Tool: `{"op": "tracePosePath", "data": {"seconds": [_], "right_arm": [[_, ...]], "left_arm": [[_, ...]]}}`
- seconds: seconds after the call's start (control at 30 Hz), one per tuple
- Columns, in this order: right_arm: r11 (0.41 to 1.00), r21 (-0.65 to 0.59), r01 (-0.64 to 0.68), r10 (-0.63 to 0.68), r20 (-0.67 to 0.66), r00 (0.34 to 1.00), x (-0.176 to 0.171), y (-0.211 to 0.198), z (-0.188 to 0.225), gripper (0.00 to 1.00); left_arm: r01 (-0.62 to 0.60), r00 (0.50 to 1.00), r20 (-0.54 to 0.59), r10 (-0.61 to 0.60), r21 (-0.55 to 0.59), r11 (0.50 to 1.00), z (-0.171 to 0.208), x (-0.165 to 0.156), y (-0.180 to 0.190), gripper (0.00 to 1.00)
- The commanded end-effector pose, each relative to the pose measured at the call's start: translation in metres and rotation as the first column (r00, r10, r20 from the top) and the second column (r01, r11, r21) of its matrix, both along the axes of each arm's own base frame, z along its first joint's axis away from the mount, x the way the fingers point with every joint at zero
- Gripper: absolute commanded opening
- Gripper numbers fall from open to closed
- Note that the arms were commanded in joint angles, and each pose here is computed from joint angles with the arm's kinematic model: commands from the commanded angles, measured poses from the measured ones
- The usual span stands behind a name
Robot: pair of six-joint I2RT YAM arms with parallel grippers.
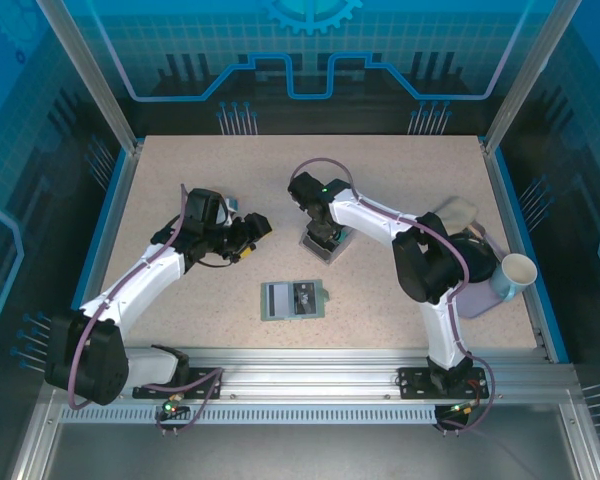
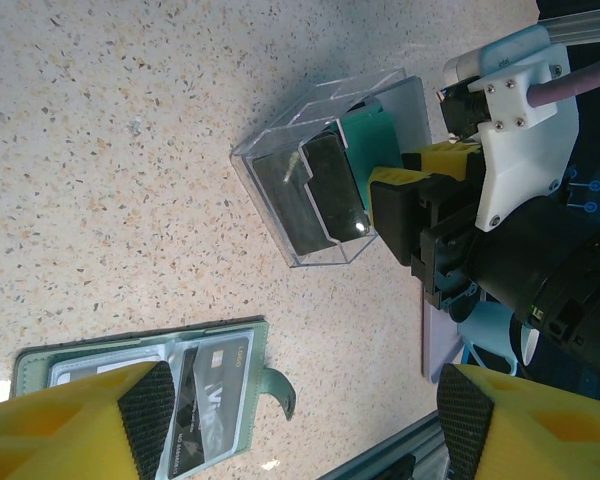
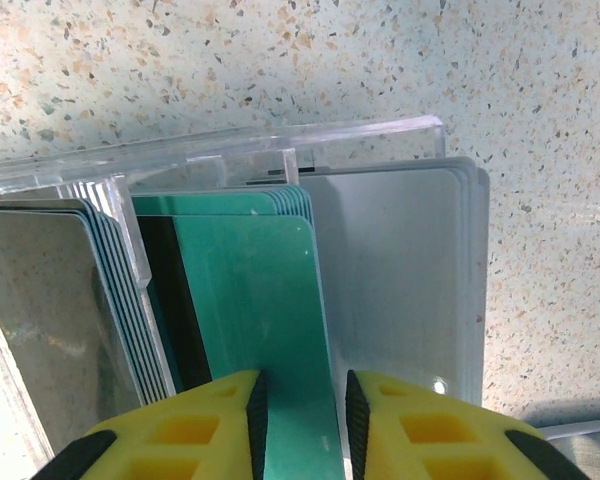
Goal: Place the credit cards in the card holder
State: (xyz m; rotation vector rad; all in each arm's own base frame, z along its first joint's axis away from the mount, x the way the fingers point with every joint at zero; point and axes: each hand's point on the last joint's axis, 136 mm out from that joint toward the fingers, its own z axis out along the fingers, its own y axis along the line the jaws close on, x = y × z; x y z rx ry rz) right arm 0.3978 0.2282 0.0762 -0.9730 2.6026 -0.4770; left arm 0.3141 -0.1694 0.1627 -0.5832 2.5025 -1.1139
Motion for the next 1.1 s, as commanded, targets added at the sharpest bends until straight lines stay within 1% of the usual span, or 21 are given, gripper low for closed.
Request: {"op": "tracePosePath", "data": {"seconds": [0.0, 0.1, 0.2, 0.37, 0.6, 0.73, 0.8, 0.9, 1.0, 1.07], "right_arm": [[1.0, -0.01, 0.011, -0.01, 0.047, 0.999, 0.004, -0.006, 0.024, 0.28], [1.0, -0.012, 0.01, -0.01, 0.05, 0.999, 0.004, -0.007, 0.027, 0.27], [1.0, -0.013, 0.013, -0.012, 0.055, 0.998, 0.004, -0.008, 0.029, 0.22], [1.0, -0.02, 0.023, -0.021, 0.065, 0.998, 0.005, -0.011, 0.033, 0.21], [1.0, -0.002, 0.029, -0.028, 0.074, 0.997, 0.002, -0.011, 0.044, 0.14], [0.997, 0.077, 0.022, -0.025, 0.039, 0.999, -0.007, -0.004, 0.055, 0.12], [0.992, 0.122, 0.023, -0.025, 0.016, 1.0, -0.014, 0.0, 0.061, 0.09], [0.982, 0.184, 0.037, -0.037, -0.003, 0.999, -0.022, 0.005, 0.07, 0.09], [0.975, 0.214, 0.065, -0.066, -0.003, 0.998, -0.026, 0.004, 0.078, 0.05], [0.962, 0.259, 0.087, -0.089, -0.004, 0.996, -0.03, 0.006, 0.087, 0.02]], "left_arm": [[0.007, 1.0, -0.003, -0.007, -0.026, 1.0, 0.001, 0.002, -0.001, 0.73], [0.009, 1.0, -0.004, -0.009, -0.027, 1.0, 0.0, 0.002, -0.002, 0.73], [0.009, 1.0, -0.004, -0.01, -0.027, 1.0, 0.0, 0.001, -0.002, 0.73], [0.012, 1.0, -0.001, -0.012, -0.029, 1.0, 0.001, 0.001, -0.002, 0.73], [0.012, 1.0, -0.001, -0.012, -0.03, 0.999, 0.001, 0.001, -0.002, 0.73], [0.013, 1.0, 0.0, -0.013, -0.029, 0.999, 0.001, 0.001, -0.002, 0.73], [0.014, 1.0, 0.0, -0.014, -0.03, 0.999, 0.001, 0.001, -0.002, 0.73], [0.011, 1.0, -0.001, -0.011, -0.029, 1.0, 0.0, 0.0, -0.002, 0.73], [0.014, 1.0, -0.002, -0.014, -0.032, 0.999, 0.001, 0.0, -0.002, 0.73], [0.015, 1.0, 0.001, -0.015, -0.035, 0.999, 0.002, 0.001, -0.003, 0.73]]}}
